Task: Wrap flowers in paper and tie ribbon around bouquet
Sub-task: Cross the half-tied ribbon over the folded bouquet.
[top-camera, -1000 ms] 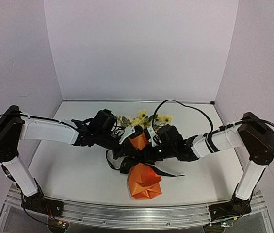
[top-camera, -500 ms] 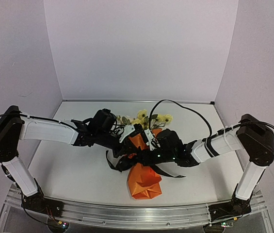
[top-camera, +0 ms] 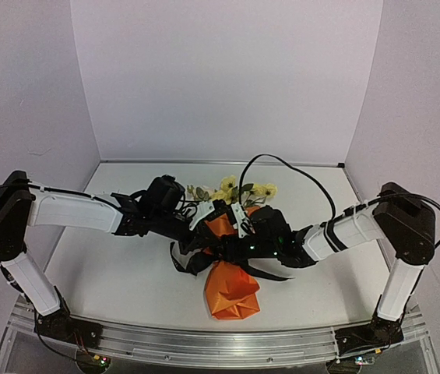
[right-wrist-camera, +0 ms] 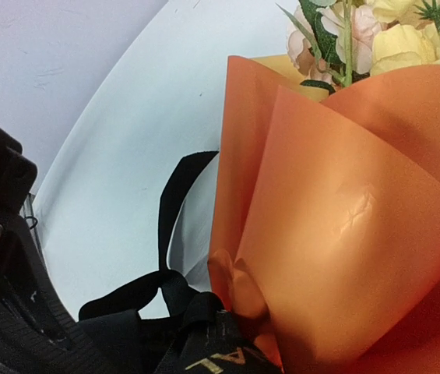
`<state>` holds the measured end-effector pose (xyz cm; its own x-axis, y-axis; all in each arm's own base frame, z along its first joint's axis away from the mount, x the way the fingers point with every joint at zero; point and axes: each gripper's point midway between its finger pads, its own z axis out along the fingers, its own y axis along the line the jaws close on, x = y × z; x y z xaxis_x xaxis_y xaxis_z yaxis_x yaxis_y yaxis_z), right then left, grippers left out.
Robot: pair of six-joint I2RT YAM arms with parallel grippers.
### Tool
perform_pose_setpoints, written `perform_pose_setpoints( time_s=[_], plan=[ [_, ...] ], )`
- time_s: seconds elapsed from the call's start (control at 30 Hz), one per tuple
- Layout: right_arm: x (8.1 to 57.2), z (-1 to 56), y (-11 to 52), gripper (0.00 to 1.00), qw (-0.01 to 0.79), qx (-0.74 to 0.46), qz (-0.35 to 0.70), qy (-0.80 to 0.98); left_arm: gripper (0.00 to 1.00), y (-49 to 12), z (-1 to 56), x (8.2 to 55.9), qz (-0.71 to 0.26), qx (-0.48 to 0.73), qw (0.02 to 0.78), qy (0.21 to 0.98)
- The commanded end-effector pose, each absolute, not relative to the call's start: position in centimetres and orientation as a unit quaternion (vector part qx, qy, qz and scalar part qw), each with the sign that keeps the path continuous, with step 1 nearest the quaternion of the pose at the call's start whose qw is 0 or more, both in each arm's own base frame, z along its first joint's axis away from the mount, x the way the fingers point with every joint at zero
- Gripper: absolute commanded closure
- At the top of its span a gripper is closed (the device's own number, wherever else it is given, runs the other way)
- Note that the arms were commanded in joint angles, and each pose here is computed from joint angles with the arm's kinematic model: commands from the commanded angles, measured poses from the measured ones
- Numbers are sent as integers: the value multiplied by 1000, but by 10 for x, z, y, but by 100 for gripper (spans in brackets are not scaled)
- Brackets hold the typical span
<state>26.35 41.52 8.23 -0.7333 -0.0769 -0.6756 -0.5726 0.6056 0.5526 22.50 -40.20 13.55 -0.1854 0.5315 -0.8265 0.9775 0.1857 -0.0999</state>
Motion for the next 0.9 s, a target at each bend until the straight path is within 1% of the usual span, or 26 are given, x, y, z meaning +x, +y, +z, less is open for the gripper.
perform_pose_setpoints(
  time_s=[0.0, 0.2, 0.37, 0.5, 0.63, 0.7, 0.87],
  plan=[
    [277, 97, 423, 100, 354, -192, 407, 820, 100, -406, 158, 221, -357, 544, 356, 671],
    [282, 91, 416, 100, 393, -206, 390, 807, 100, -407, 150, 220, -360, 545, 339, 677],
    [282, 94, 409, 100, 404, -210, 379, 806, 100, -412, 144, 224, -359, 545, 334, 680],
    [283, 91, 393, 100, 422, -206, 351, 811, 100, -414, 130, 224, -356, 545, 309, 693],
    [285, 91, 390, 100, 428, -206, 342, 811, 99, -418, 128, 224, -363, 546, 302, 692],
    [286, 91, 390, 100, 431, -205, 340, 811, 95, -419, 129, 225, -364, 545, 303, 692],
    [288, 96, 392, 100, 437, -209, 339, 807, 79, -418, 130, 225, -362, 545, 300, 694]
  ],
)
